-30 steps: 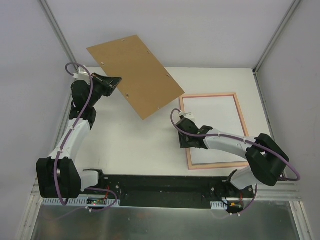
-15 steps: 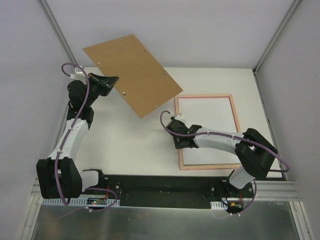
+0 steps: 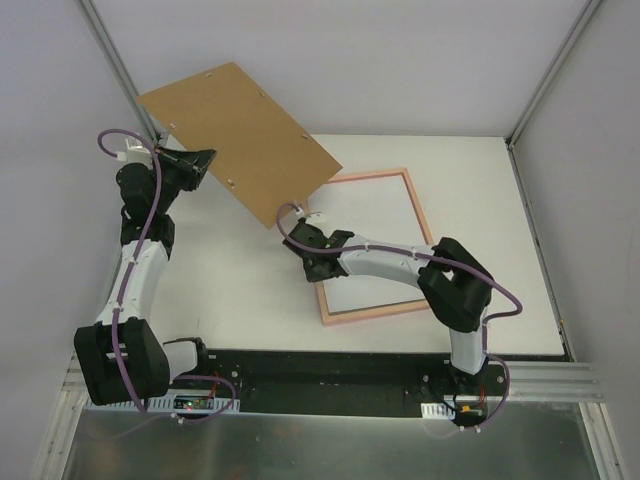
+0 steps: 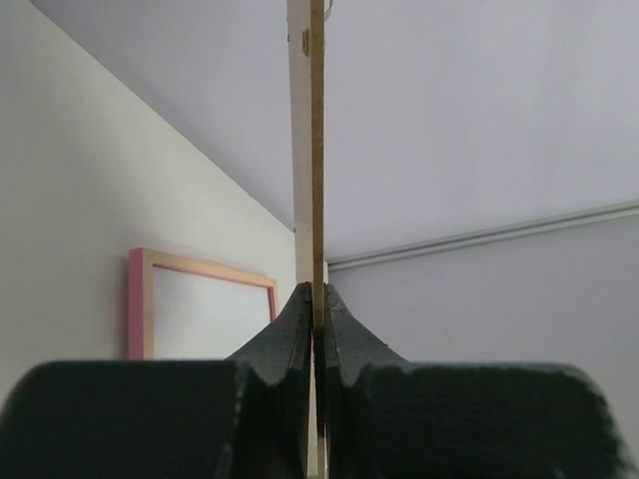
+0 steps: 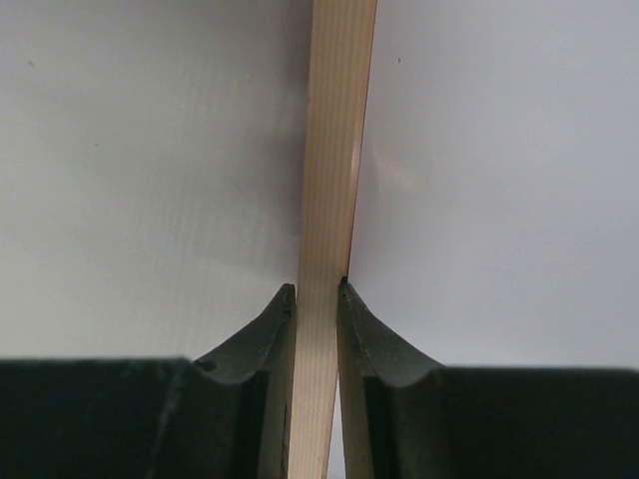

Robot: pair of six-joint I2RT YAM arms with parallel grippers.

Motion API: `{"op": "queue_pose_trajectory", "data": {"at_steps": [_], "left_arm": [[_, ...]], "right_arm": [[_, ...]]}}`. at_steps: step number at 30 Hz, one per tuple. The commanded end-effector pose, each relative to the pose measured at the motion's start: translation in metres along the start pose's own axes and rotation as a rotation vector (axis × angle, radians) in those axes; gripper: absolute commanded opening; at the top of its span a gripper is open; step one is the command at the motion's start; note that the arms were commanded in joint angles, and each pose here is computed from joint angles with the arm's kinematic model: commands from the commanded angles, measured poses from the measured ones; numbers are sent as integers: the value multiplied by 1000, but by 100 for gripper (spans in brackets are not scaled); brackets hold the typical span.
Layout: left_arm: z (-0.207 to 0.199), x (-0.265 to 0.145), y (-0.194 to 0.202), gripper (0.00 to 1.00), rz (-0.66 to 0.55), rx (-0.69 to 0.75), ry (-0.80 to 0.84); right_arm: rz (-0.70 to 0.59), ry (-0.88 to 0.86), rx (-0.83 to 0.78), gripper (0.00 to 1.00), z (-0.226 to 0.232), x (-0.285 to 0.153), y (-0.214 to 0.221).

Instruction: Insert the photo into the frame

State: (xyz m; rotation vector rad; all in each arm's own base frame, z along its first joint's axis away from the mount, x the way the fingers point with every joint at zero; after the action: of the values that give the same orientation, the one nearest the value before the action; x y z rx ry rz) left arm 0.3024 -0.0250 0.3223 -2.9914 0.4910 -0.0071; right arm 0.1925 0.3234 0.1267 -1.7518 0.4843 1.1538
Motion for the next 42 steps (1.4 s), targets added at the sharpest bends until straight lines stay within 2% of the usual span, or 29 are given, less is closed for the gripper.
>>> {"op": "queue_pose_trajectory", "data": {"at_steps": [1, 4, 8, 11, 16, 20, 24, 28, 32, 37, 42], "left_arm": [[-40, -9, 2, 0, 35, 67, 169], [-40, -8, 1, 0, 38, 68, 169], [-38, -8, 0, 0, 44, 66, 171], [-38, -7, 0, 0, 57, 59, 180], [-37, 0, 0, 0, 112, 38, 198], [-32, 9, -1, 0, 180, -3, 207], [-29, 15, 0, 0, 242, -24, 211], [-24, 23, 20, 0, 358, -30, 189], [-6, 27, 43, 0, 434, -41, 150], [19, 28, 75, 0, 515, -57, 103], [44, 31, 104, 0, 583, -77, 68]], "right_arm": [[-46, -44, 16, 21, 26, -10, -25], [-52, -61, 18, 29, 33, -12, -29], [-98, -81, 16, 49, 32, -24, -30], [-143, -91, 31, 57, 23, -41, -28], [-239, -53, 74, 58, -16, -85, -12], [-231, 27, 141, 58, -63, -98, 18], [-227, 84, 263, 57, -115, -102, 56], [-238, 150, 431, 55, -176, -107, 80], [-264, 210, 555, 56, -227, -112, 79], [-263, 170, 699, 55, -281, -97, 61], [-190, 138, 775, 45, -310, -67, 52]]}}
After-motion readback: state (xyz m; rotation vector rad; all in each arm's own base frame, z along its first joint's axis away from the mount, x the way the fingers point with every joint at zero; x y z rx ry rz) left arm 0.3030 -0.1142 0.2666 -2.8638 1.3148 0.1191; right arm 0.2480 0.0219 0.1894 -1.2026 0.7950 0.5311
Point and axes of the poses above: each gripper's point midway between its finger pads, its own x axis out along the fingers, its own z axis along the line the jaws close on, y = z × x, the point moved 10 cm from there along -x, back along the fingers, and after that the axes turned 14 degrees about -x, right-handed, at the moved point
